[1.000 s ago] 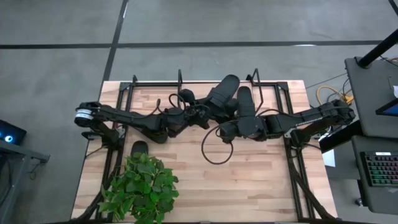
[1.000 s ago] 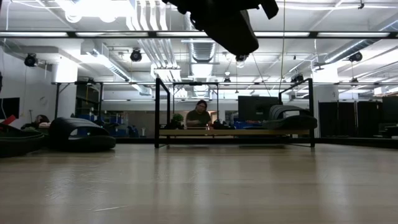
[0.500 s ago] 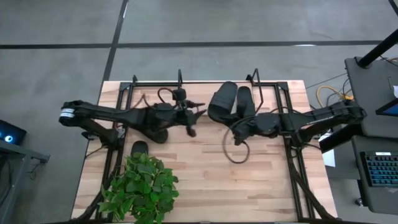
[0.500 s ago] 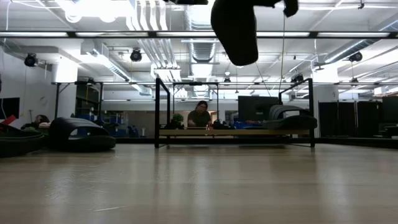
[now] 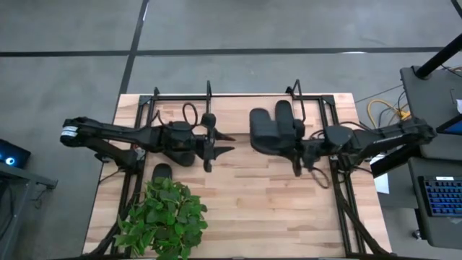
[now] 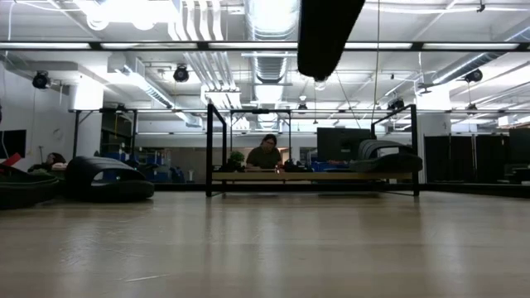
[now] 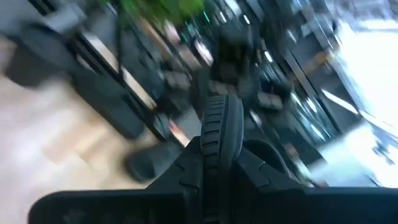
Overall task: Pick and place slides into the shelf
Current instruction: Put the black slipper on the shelf
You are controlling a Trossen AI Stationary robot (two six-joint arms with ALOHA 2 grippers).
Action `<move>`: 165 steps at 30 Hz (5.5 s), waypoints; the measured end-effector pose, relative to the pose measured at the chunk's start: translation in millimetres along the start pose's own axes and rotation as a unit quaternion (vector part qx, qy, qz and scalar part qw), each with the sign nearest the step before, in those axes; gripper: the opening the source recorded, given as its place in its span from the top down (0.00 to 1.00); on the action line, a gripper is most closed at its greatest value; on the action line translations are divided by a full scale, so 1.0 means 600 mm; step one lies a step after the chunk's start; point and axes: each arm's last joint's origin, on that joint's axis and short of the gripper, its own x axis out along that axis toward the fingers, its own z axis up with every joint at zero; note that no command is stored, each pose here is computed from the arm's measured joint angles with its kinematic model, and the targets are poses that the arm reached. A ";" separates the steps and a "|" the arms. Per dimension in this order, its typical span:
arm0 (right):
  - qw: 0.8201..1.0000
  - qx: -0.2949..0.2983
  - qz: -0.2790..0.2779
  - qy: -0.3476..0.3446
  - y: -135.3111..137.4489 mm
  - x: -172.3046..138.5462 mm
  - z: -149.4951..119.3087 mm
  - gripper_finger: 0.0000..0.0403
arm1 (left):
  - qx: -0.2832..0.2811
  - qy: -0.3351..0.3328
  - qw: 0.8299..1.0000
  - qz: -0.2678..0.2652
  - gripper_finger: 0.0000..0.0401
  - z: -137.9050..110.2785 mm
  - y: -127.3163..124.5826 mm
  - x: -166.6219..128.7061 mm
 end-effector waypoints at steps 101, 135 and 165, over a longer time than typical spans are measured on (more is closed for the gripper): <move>0.949 0.134 0.052 0.282 -0.016 0.056 0.091 0.56 | 0.199 0.156 0.967 0.037 0.90 -0.069 -0.027 0.114; 0.908 0.088 -0.051 0.406 -0.026 0.089 0.066 0.98 | 0.043 0.171 0.981 0.078 0.45 -0.058 -0.011 0.086; 0.842 0.074 -0.241 0.476 0.057 0.126 -0.105 0.98 | -0.296 -0.045 0.951 0.082 0.39 0.032 0.082 -0.159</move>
